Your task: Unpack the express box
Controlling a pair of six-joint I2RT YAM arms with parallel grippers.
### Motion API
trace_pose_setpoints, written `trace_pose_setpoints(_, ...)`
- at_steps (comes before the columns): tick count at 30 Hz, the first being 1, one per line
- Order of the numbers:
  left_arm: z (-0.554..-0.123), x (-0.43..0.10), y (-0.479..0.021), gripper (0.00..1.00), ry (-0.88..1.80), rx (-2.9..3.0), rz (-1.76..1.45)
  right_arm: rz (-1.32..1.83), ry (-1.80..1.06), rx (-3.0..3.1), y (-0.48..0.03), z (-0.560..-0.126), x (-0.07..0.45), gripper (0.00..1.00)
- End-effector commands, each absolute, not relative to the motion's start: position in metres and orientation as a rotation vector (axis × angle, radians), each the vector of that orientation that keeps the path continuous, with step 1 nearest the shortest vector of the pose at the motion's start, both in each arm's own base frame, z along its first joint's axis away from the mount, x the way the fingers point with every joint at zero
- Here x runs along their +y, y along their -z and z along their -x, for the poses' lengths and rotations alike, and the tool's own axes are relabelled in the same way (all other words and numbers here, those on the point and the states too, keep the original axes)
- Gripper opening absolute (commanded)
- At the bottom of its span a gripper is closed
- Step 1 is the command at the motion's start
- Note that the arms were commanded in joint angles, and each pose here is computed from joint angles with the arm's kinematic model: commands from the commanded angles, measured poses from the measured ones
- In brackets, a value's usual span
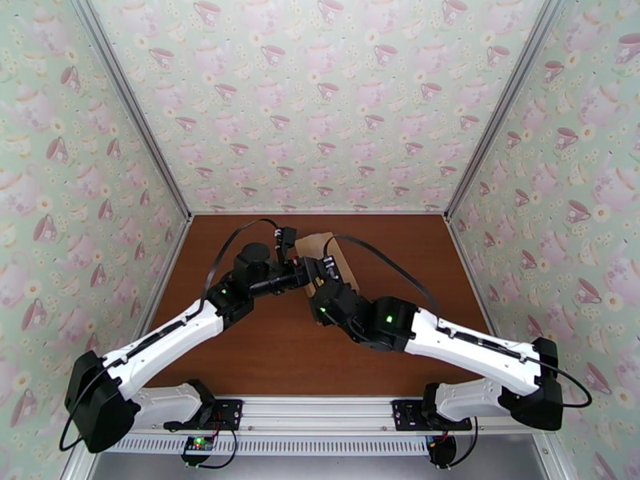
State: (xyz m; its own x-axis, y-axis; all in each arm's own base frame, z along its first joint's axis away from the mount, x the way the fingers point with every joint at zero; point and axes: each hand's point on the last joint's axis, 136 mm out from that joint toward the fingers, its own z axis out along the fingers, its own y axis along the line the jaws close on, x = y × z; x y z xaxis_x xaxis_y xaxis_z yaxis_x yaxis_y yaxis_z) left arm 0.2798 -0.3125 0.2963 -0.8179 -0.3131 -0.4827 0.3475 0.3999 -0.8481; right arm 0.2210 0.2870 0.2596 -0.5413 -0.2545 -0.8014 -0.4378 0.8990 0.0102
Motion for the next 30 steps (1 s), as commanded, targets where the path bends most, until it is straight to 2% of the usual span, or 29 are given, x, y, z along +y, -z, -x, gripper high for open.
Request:
trace_pose_setpoints(1, -0.285, -0.301, -0.308, 0.00, 1.422, 2.013, 0.004, 0.462, -0.341, 2.146, -0.268, -0.220, 0.287, 0.73)
trace_pose_setpoints(10, -0.298, -0.276, -0.323, 0.00, 1.339, 1.965, 0.068, 0.406, -0.454, 2.171, -0.269, -0.213, 0.277, 0.81)
trace_pose_setpoints(16, -0.324, -0.237, -0.364, 0.00, 1.210, 1.861, 0.160, 0.253, -0.884, 2.114, -0.294, -0.217, 0.273, 0.83)
trace_pose_setpoints(21, -0.339, -0.214, -0.416, 0.00, 1.126, 1.761, 0.210, 0.152, -1.211, 1.945, -0.350, -0.232, 0.268, 0.86)
trace_pose_setpoints(30, -0.355, -0.202, -0.515, 0.00, 1.174, 1.518, 0.291, 0.122, -1.706, 1.472, -0.469, -0.269, 0.268, 0.92)
